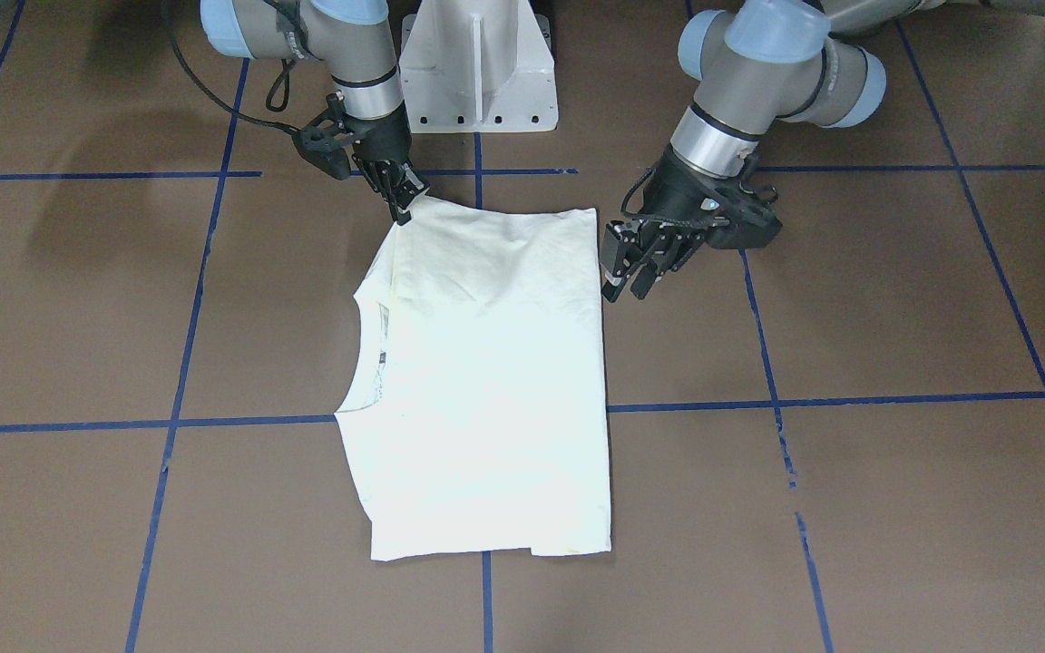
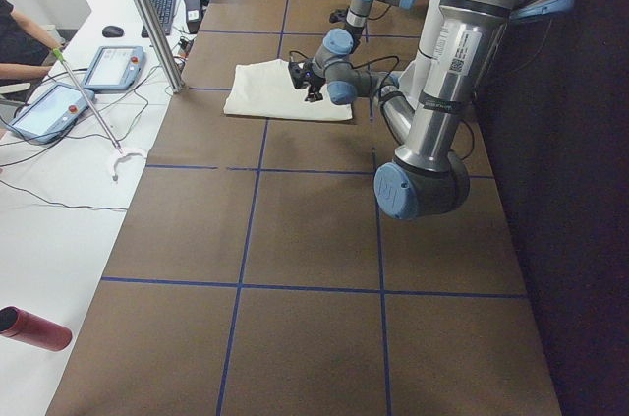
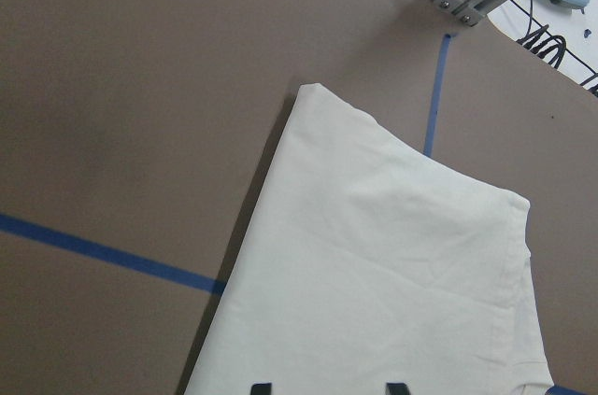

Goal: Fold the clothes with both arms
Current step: 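Bring the left gripper to the other near corner and grasp it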

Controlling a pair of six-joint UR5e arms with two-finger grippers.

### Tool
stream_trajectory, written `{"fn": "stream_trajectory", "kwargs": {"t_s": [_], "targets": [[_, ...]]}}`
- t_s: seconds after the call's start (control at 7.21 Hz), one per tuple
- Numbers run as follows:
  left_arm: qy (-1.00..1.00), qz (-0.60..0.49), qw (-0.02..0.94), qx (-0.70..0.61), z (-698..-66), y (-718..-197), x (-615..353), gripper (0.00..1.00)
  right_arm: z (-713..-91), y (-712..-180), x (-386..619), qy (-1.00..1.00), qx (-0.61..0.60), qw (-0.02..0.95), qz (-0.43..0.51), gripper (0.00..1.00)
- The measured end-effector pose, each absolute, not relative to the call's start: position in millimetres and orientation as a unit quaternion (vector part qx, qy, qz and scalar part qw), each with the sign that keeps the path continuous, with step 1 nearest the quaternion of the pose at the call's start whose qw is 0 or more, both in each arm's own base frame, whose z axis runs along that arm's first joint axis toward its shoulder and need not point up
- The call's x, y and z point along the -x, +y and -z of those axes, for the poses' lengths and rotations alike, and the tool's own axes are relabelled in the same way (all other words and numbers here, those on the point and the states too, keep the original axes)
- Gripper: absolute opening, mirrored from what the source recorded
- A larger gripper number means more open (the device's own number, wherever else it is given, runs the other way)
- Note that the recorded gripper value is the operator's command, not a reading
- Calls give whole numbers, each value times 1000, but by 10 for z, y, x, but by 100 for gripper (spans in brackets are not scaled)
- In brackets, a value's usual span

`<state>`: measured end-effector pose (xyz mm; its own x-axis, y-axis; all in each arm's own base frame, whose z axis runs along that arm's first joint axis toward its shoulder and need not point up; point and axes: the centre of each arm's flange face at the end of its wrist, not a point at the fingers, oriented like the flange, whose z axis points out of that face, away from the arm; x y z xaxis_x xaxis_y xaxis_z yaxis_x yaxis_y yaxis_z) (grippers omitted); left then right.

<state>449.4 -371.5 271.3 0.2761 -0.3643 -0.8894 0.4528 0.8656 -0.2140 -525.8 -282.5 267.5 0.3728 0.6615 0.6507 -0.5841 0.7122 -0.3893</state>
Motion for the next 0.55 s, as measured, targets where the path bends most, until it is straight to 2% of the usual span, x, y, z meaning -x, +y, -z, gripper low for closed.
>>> {"fn": "stream_trajectory", "kwargs": {"t_s": [0.28, 0.55], "targets": [[522, 264, 811, -14, -2874, -3057, -4905, 52, -2738, -2783, 5181, -413, 43, 833, -366, 0], [507, 260, 822, 6, -2960, -2721, -5125, 52, -2747, -2772, 5162, -413, 42, 834, -364, 0]]}}
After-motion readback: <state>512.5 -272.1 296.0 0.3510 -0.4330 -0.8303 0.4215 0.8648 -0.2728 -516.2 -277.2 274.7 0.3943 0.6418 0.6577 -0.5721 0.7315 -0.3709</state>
